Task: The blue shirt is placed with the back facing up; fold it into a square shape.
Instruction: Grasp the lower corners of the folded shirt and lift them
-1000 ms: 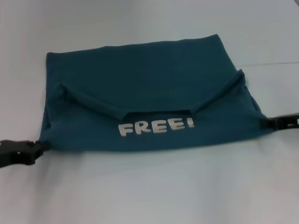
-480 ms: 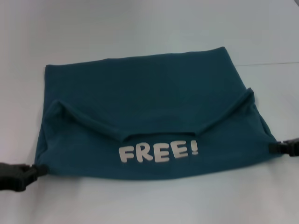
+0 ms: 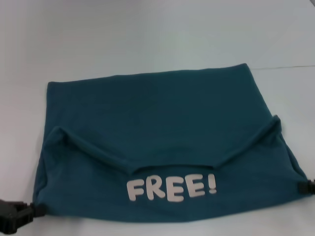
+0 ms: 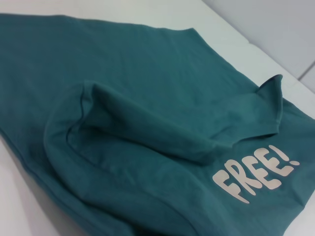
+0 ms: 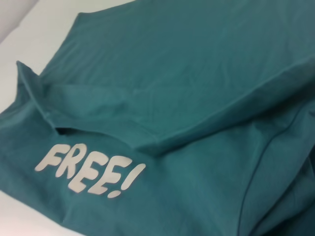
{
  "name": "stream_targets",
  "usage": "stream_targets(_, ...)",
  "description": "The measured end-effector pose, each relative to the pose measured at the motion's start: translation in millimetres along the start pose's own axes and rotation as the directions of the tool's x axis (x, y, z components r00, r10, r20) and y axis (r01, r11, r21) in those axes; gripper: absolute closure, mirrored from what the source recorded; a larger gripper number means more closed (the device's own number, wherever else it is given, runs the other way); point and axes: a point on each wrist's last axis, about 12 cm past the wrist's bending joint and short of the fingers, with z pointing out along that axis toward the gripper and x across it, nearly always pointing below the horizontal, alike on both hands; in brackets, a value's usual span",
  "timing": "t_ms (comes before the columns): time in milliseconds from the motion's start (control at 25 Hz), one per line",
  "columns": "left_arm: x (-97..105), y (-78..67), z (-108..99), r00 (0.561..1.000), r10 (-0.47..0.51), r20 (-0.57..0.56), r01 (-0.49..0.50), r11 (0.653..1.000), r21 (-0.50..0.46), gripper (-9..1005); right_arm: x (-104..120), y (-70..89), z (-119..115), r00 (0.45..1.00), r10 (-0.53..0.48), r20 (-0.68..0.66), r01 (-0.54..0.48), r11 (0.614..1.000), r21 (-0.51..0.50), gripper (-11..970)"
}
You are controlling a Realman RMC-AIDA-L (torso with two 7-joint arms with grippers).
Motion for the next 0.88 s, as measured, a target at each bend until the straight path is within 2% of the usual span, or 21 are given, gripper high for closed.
stream_targets(520,21.1,-11.6,-24.8,0.998,-0.058,-0.033,0.061,0.994,0.088,929,47.3,6.8,-26.5,0.999,0.041,-0.03,-0.043,0.996,-0.081,892)
stream_targets(880,29.5,-16.1,-31.6,0.996,-0.085,-0.037,0.089,0.99,0.111,929,59.5,9.6,-32.7,0.996,0.064,-0.066,-0.07,0.992,-0.104,885)
